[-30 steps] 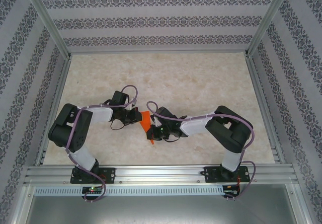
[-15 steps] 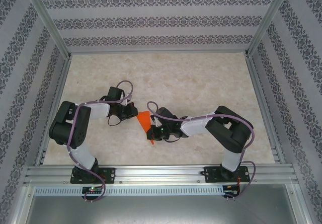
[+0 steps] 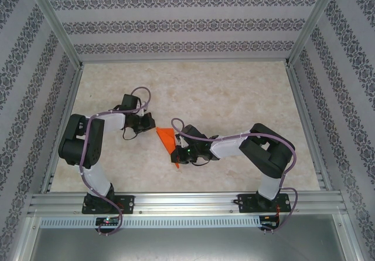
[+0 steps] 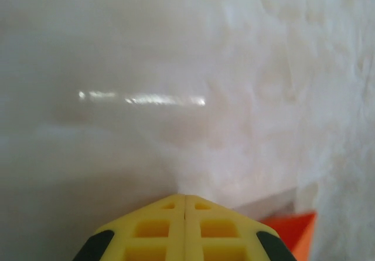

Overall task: Fold a paper plane with a square sheet of paper (pick it up from the middle)
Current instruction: Fold the wing for the fifth time at the center of the table.

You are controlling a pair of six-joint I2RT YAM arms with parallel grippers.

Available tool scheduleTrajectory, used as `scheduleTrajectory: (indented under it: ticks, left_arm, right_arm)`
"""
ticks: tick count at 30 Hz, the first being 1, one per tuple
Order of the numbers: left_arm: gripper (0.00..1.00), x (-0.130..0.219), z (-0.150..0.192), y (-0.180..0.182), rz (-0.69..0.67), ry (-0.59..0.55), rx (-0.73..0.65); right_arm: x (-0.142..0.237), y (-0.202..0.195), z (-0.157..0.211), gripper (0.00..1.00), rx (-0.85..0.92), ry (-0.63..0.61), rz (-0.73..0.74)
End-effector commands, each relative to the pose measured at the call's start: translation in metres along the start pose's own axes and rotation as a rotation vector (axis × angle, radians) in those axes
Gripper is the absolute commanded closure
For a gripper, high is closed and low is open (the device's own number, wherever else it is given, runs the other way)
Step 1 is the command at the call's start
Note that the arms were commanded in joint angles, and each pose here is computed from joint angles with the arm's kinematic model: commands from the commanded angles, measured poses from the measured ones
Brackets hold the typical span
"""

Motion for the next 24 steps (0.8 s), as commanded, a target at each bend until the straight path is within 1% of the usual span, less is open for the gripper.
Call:
scheduleTrajectory:
  ticks: [1,3,6,8,12,15,19,24]
  left_arm:
    - [1.00,0.010,-0.015,0.002,-0.050,-0.051,-0.036]
    - [1.00,0.015,-0.018,-0.005,0.006,-0.060,-0.031]
    - [1.00,0.036,-0.019,-0.021,0.070,-0.111,-0.024]
    - [0.99,0.050,-0.015,-0.036,0.141,-0.150,-0.028]
    - [0.99,0.061,0.006,-0.063,0.183,-0.124,-0.085]
    - [0.99,0.050,0.029,-0.076,0.216,-0.063,-0.116]
    - [1.00,0.018,0.057,-0.076,0.225,0.045,-0.106]
    - [1.00,-0.004,0.068,-0.065,0.204,0.068,-0.066]
  right_arm:
    - [-0.006,-0.082,0.040,1.00,-0.163,0.147,0.401]
    - [-0.006,-0.080,0.039,1.00,-0.166,0.145,0.400]
    - [-0.007,-0.077,0.037,1.00,-0.162,0.138,0.388]
    - [-0.008,-0.074,0.035,1.00,-0.161,0.133,0.380]
    - [-0.010,-0.071,0.032,1.00,-0.164,0.128,0.372]
    - [-0.011,-0.068,0.030,1.00,-0.164,0.123,0.366]
    - [-0.010,-0.069,0.030,1.00,-0.169,0.115,0.365]
    - [-0.008,-0.067,0.029,1.00,-0.171,0.104,0.355]
Point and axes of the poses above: each hand's point on the last joint's axis, 136 mm out from that joint toward the fingers, its own x axis back along the fingers, its own y axis along the line the jaws close on, z = x × y, the point moved 10 cm from there along x, back along the fingers, and after that the axes turned 11 degrees about -x, right-handed, at the moved point
